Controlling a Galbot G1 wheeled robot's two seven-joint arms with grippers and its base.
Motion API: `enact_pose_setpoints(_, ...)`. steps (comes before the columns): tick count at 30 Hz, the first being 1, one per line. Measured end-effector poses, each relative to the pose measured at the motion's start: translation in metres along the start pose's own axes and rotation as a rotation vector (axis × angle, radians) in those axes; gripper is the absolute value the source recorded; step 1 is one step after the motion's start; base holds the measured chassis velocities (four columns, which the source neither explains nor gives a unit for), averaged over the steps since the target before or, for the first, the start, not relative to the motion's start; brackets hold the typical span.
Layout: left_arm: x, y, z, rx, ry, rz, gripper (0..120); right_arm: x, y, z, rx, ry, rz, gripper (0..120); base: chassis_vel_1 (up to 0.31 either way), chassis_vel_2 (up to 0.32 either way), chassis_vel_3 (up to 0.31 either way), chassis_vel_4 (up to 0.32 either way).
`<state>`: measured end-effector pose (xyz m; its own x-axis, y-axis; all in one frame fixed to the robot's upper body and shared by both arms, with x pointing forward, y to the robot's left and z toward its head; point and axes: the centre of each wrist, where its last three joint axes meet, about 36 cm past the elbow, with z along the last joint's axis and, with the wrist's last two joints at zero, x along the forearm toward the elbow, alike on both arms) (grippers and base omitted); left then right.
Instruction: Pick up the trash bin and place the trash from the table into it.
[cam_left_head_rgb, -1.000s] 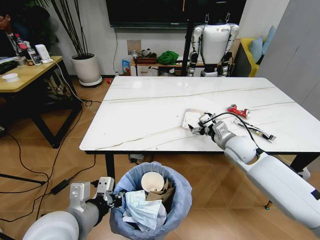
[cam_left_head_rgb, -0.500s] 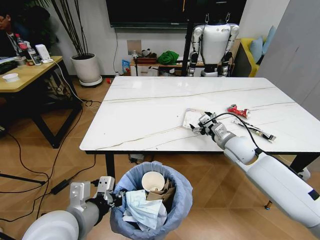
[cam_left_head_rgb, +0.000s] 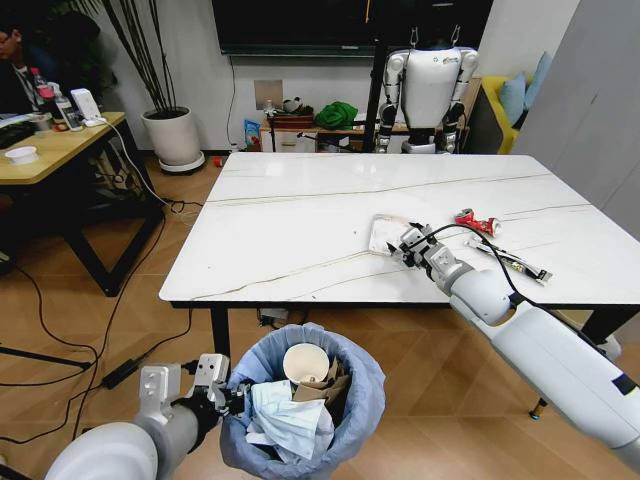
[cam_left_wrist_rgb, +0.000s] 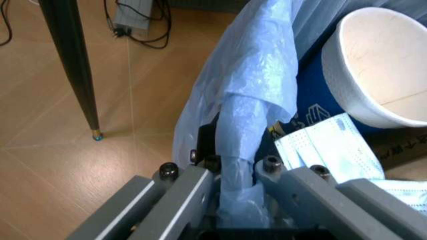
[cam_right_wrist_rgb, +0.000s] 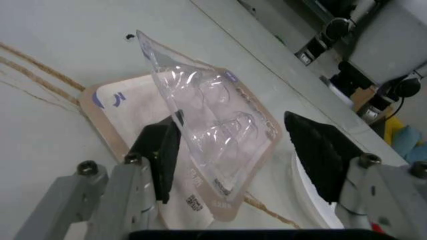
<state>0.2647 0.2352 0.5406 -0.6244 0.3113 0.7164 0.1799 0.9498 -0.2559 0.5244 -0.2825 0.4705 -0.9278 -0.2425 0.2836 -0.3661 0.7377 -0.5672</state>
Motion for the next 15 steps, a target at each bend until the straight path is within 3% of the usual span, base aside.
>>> enact_pose_setpoints(15,0.0002,0.0005,0.0005,-0.002,0.003,-0.002,0,-0.001,0.0004,0.0049,-0.006,0.004,-0.001,0,0.0,0.0,0.0,0.0)
